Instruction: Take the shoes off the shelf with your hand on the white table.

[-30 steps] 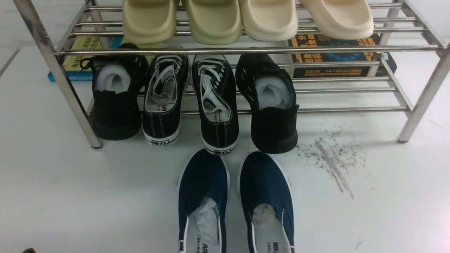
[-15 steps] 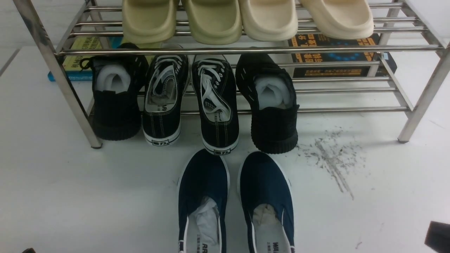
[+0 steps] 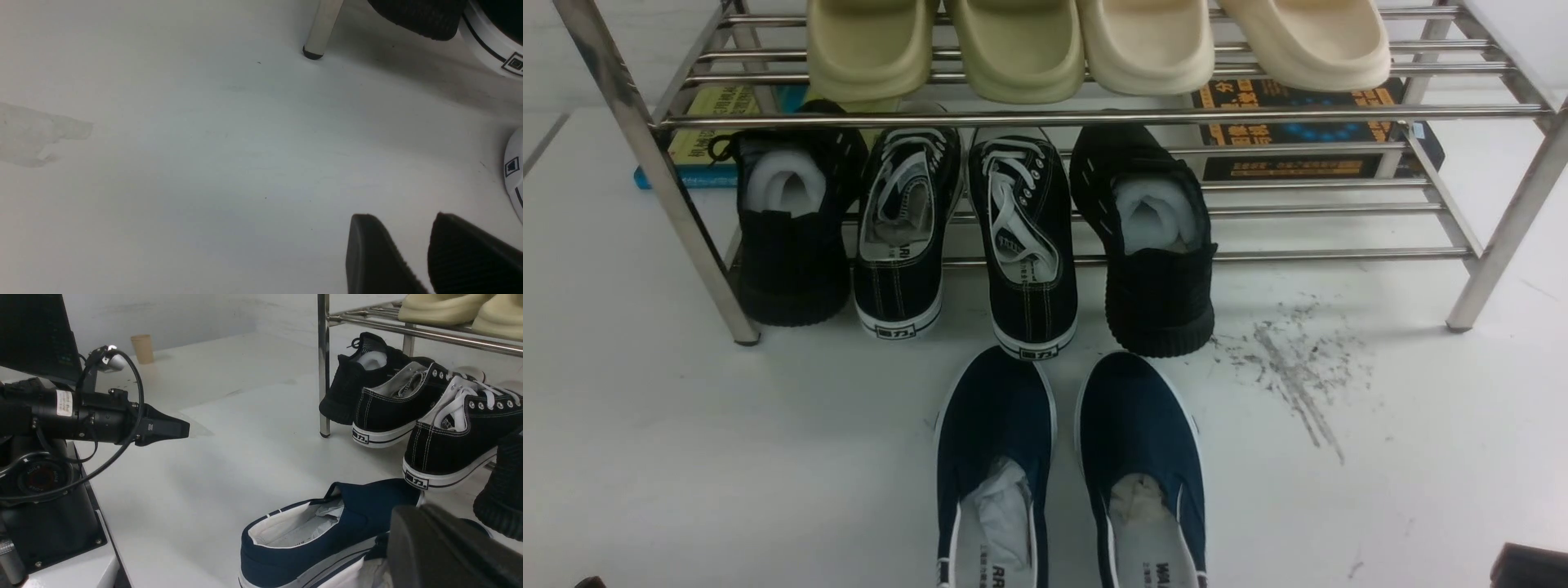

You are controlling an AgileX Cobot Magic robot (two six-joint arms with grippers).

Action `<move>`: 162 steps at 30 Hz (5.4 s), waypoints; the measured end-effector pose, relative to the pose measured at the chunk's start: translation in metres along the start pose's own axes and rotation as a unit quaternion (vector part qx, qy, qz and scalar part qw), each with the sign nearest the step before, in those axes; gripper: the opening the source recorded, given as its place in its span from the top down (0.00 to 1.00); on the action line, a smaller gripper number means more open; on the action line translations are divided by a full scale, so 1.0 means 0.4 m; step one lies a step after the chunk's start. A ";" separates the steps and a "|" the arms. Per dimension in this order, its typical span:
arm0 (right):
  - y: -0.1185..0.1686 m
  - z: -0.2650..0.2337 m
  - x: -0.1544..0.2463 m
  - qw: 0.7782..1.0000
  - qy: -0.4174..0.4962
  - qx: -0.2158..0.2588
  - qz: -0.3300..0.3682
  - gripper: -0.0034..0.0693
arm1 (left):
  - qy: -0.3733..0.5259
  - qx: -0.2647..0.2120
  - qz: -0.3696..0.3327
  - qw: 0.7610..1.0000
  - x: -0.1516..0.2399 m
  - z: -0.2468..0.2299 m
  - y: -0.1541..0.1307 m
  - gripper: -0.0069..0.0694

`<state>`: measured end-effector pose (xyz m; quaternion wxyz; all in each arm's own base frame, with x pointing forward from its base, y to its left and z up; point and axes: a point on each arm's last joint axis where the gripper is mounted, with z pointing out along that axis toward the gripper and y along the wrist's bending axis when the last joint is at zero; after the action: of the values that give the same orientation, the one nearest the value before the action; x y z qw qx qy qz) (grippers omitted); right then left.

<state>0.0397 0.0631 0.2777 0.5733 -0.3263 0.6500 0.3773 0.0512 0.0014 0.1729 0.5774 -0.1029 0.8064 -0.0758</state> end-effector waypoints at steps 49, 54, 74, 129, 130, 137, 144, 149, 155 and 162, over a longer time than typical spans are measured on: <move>-0.054 -0.058 0.100 0.978 0.021 0.205 -0.038 0.91 | 0.000 0.000 0.000 1.000 0.000 0.000 0.000 0.59; -0.087 -0.067 0.147 0.950 0.039 0.309 -0.028 0.90 | 0.000 0.000 0.000 1.000 0.000 0.000 0.000 0.59; -0.123 -0.114 0.170 0.860 0.044 0.508 -0.018 0.87 | 0.000 0.000 0.000 1.000 0.000 0.000 0.000 0.59; -0.128 -0.094 0.252 0.888 0.083 0.451 0.033 0.77 | 0.000 0.000 0.000 1.000 0.000 0.000 0.000 0.59; -0.128 -0.094 0.252 0.888 0.083 0.451 0.033 0.77 | 0.000 0.000 0.000 1.000 0.000 0.000 0.000 0.59; -0.128 -0.094 0.252 0.888 0.083 0.451 0.033 0.76 | 0.000 0.000 0.000 1.000 0.000 0.000 0.000 0.59; -0.128 -0.094 0.252 0.888 0.083 0.451 0.033 0.76 | 0.000 0.000 0.000 1.000 0.000 0.000 0.000 0.59; -0.128 -0.094 0.252 0.888 0.083 0.451 0.033 0.76 | 0.000 0.000 0.000 1.000 0.000 0.000 0.000 0.59; -0.128 -0.094 0.252 0.888 0.083 0.451 0.033 0.76 | 0.000 0.000 0.000 1.000 0.000 0.000 0.000 0.59; -0.128 -0.094 0.252 0.888 0.083 0.451 0.033 0.75 | 0.000 0.000 0.000 1.000 0.000 0.000 0.000 0.59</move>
<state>0.0517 0.0059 0.1742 0.5897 -0.0409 0.8059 0.0338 0.0512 0.0014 0.1729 0.5774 -0.1030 0.8064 -0.0757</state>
